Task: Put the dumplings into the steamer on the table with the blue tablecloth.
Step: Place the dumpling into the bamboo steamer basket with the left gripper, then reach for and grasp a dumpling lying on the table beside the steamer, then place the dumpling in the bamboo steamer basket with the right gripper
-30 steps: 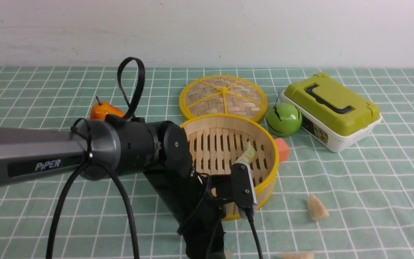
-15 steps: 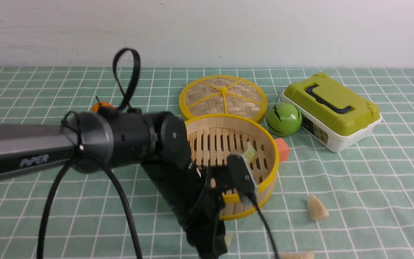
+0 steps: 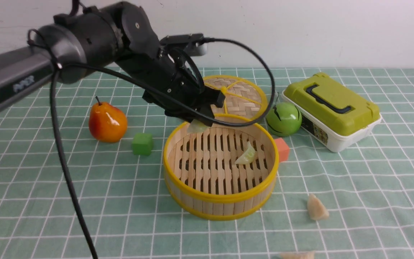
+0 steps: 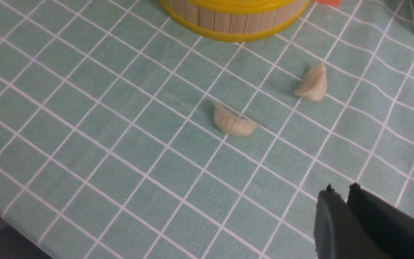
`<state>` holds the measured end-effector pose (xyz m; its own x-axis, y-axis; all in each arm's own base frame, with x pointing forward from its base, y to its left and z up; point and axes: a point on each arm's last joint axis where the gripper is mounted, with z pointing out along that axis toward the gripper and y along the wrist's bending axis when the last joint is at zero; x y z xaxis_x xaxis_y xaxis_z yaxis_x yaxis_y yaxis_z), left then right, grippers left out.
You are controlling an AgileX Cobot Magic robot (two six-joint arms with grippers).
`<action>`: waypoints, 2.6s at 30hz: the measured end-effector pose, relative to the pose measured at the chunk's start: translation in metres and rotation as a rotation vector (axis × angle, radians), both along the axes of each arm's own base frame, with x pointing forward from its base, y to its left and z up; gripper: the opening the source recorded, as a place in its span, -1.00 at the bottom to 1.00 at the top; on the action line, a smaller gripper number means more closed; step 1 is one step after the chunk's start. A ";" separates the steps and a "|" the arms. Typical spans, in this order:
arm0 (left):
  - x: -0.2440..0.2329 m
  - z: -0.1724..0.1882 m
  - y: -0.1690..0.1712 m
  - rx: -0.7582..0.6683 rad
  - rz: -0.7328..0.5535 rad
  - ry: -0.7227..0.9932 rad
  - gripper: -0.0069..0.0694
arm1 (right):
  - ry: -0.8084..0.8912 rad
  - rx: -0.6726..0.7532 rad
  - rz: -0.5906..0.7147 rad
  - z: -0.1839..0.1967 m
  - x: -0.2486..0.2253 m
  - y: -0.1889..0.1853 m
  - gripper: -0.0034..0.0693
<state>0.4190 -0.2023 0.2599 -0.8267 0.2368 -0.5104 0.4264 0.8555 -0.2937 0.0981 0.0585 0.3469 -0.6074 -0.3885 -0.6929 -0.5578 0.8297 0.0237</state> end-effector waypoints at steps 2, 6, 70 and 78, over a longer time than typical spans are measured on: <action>0.007 -0.018 -0.002 0.014 0.010 0.027 -0.30 | 0.041 -0.011 0.003 -0.002 0.007 0.004 -0.73; 0.021 -0.056 -0.003 0.054 0.056 0.057 -0.30 | 0.128 -0.050 0.011 0.000 0.028 0.014 -0.73; -0.282 0.115 0.137 0.092 0.120 -0.202 -0.86 | 0.464 -0.205 -0.212 -0.101 0.259 0.077 -0.22; -0.322 0.093 0.152 0.049 0.124 -0.244 -0.86 | 0.256 -0.100 -0.038 -0.056 0.274 0.163 -0.22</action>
<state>0.0968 -0.0503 0.3530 -0.7052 0.1709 -0.6881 0.3704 0.9164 -0.1520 0.3717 0.2210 0.2906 -0.7733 -0.4208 -0.4743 -0.5126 0.8552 0.0769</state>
